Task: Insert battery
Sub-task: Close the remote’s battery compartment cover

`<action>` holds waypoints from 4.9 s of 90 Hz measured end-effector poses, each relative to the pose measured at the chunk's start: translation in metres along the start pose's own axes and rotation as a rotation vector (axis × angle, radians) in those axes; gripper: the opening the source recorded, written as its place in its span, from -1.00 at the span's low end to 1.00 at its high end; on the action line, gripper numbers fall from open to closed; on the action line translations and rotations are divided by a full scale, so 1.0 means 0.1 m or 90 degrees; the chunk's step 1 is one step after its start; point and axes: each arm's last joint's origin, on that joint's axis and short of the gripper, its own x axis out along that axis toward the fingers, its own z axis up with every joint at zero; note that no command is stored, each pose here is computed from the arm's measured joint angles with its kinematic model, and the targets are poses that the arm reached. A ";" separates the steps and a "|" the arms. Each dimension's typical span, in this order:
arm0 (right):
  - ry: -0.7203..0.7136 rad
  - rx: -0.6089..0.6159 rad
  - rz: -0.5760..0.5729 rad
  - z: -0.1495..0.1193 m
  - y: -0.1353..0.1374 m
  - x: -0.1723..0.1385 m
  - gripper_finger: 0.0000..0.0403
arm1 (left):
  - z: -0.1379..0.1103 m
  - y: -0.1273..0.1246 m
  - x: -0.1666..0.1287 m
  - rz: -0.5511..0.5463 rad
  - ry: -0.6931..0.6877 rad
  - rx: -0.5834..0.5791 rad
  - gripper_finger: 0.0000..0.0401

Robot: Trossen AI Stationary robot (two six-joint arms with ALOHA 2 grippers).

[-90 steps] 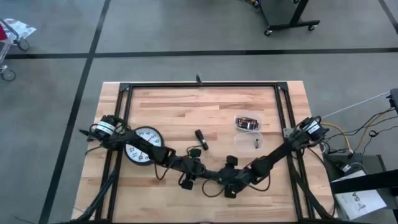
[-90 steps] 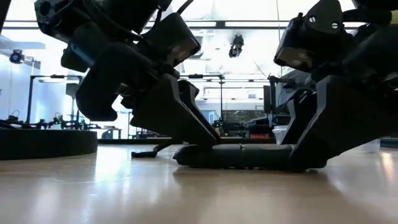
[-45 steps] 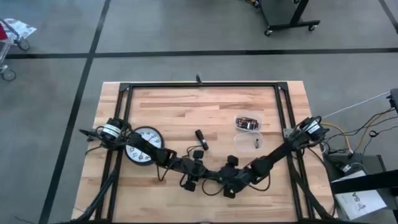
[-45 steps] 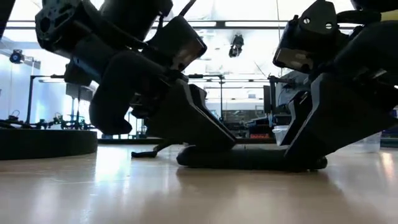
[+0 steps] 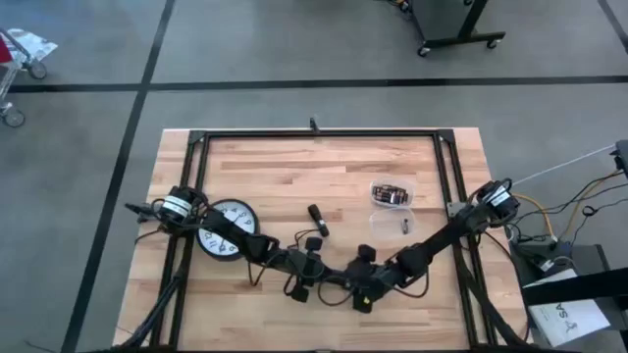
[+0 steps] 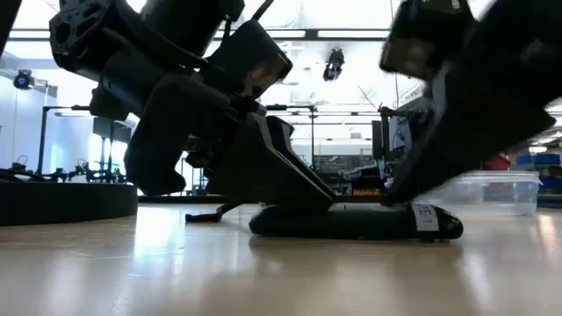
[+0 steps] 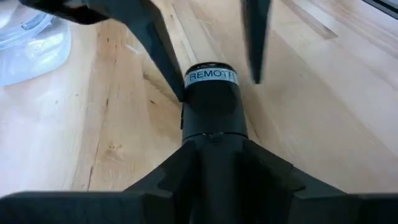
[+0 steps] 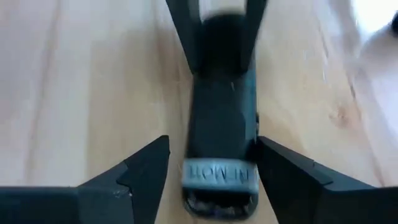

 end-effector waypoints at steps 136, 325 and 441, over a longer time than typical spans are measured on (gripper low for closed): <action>0.018 -0.024 -0.062 -0.09 -0.08 0.16 -1.00 | 0.21 0.06 -0.42 -0.001 0.102 -0.037 -0.43; 0.021 -0.025 -0.059 -0.10 -0.08 0.16 -1.00 | 0.13 0.05 -0.43 0.001 0.154 -0.058 -0.71; 0.021 -0.017 -0.059 -0.10 -0.08 0.16 -1.00 | 0.33 0.03 -0.52 -0.037 0.076 -0.091 -0.71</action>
